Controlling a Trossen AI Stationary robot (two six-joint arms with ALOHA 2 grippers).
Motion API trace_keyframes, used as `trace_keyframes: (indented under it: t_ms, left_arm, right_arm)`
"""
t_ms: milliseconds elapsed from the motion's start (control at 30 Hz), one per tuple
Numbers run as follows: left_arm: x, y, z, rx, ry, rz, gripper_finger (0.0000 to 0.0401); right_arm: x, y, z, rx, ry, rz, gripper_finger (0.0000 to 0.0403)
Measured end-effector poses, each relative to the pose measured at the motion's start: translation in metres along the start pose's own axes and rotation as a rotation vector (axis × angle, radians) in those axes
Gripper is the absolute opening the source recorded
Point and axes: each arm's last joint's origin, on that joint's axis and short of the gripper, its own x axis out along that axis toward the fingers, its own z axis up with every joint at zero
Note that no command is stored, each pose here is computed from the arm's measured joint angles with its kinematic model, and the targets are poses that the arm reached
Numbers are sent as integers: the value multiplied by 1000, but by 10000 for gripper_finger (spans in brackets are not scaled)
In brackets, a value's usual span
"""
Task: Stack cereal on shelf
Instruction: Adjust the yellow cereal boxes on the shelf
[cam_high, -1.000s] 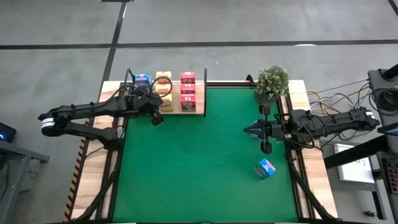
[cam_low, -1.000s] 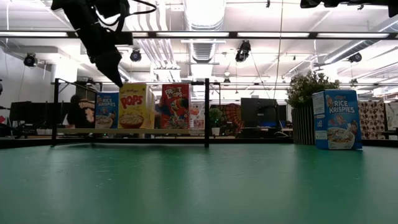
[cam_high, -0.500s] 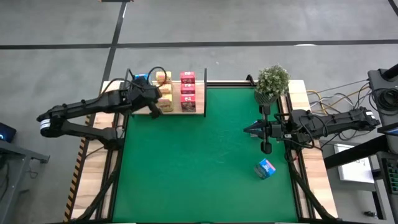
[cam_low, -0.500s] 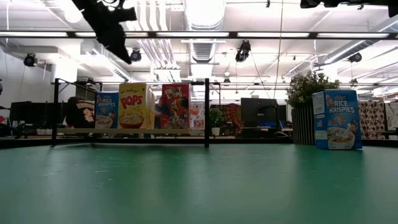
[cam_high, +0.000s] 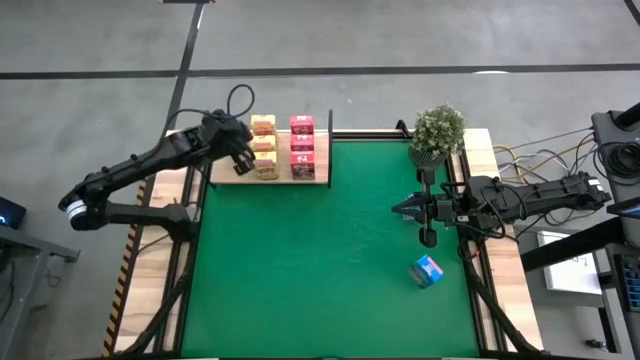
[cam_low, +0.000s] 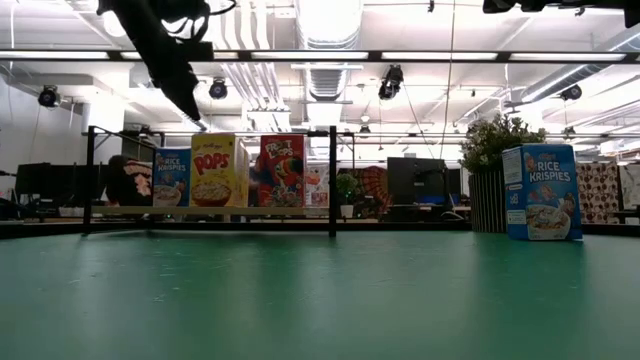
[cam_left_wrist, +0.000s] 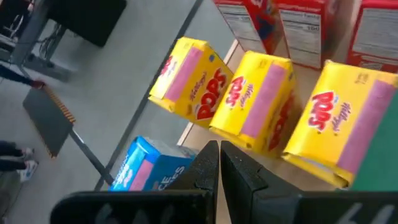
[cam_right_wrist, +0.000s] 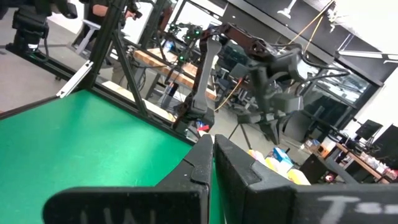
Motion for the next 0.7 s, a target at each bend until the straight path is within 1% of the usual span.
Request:
trace_keyframes:
  t_ms: [100,167,400,567,700]
  left_arm:
    - [5,2,1,-16,-26,-68,0]
    - [9,2,2,-19,-25,-93,0]
    - [26,4,1,-12,34,-89,0]
    - [34,6,-1,-6,77,-66,0]
    - [41,5,-1,1,104,-74,0]
  right_arm:
    - [0,0,0,0,1,-3,9]
    - [0,0,0,0,1,-3,9]
    - [0,0,-1,1,14,-19,9]
    - [0,0,-1,0,14,-19,9]
    - [0,0,-1,-1,15,-19,9]
